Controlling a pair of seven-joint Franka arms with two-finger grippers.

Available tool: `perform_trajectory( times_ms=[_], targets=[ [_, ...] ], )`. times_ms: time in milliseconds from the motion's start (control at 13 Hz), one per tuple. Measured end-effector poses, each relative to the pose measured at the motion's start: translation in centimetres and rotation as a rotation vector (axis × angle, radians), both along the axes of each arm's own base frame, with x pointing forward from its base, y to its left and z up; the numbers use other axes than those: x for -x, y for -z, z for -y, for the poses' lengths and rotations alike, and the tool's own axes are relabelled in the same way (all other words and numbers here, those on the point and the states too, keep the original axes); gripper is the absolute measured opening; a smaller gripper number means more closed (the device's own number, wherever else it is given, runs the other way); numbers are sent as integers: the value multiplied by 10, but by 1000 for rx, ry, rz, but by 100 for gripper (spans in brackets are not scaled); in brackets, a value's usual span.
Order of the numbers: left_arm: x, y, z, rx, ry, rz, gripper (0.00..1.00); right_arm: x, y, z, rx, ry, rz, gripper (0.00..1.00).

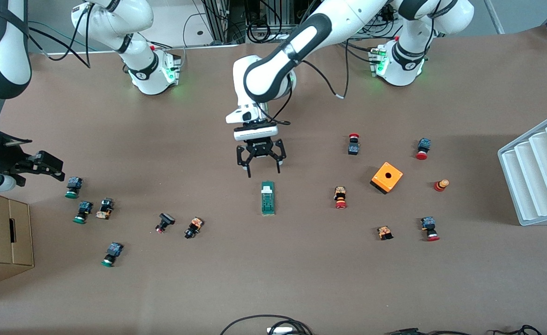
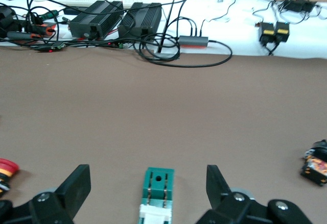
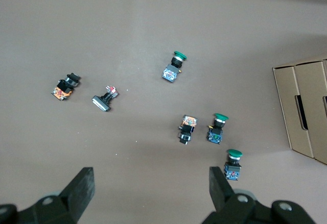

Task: Close load switch with both arms
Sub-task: 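Move the left gripper over the green load switch, then lower the left gripper onto the switch while the right gripper approaches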

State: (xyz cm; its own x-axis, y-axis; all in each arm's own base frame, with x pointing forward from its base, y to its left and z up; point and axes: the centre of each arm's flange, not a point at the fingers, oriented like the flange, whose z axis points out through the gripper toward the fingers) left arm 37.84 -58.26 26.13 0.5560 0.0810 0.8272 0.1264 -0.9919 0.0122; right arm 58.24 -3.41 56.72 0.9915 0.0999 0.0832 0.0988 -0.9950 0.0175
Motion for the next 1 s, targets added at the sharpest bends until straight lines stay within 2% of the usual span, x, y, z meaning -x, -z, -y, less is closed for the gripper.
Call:
perform_trajectory(
  times_ms=[308, 538, 846, 1000],
  targets=[
    [2, 27, 0, 46, -6, 51, 100, 0, 0, -1, 0, 0, 4, 100],
    [12, 69, -1, 31, 2, 116, 100, 0, 0, 5, 0, 8, 3, 100],
    [26, 105, -3, 11, -9, 136, 100, -6, 15, -8, 2, -11, -24, 100],
    [37, 126, 0, 30, 13, 167, 100, -11, 25, -23, -52, -14, -39, 100]
  ],
)
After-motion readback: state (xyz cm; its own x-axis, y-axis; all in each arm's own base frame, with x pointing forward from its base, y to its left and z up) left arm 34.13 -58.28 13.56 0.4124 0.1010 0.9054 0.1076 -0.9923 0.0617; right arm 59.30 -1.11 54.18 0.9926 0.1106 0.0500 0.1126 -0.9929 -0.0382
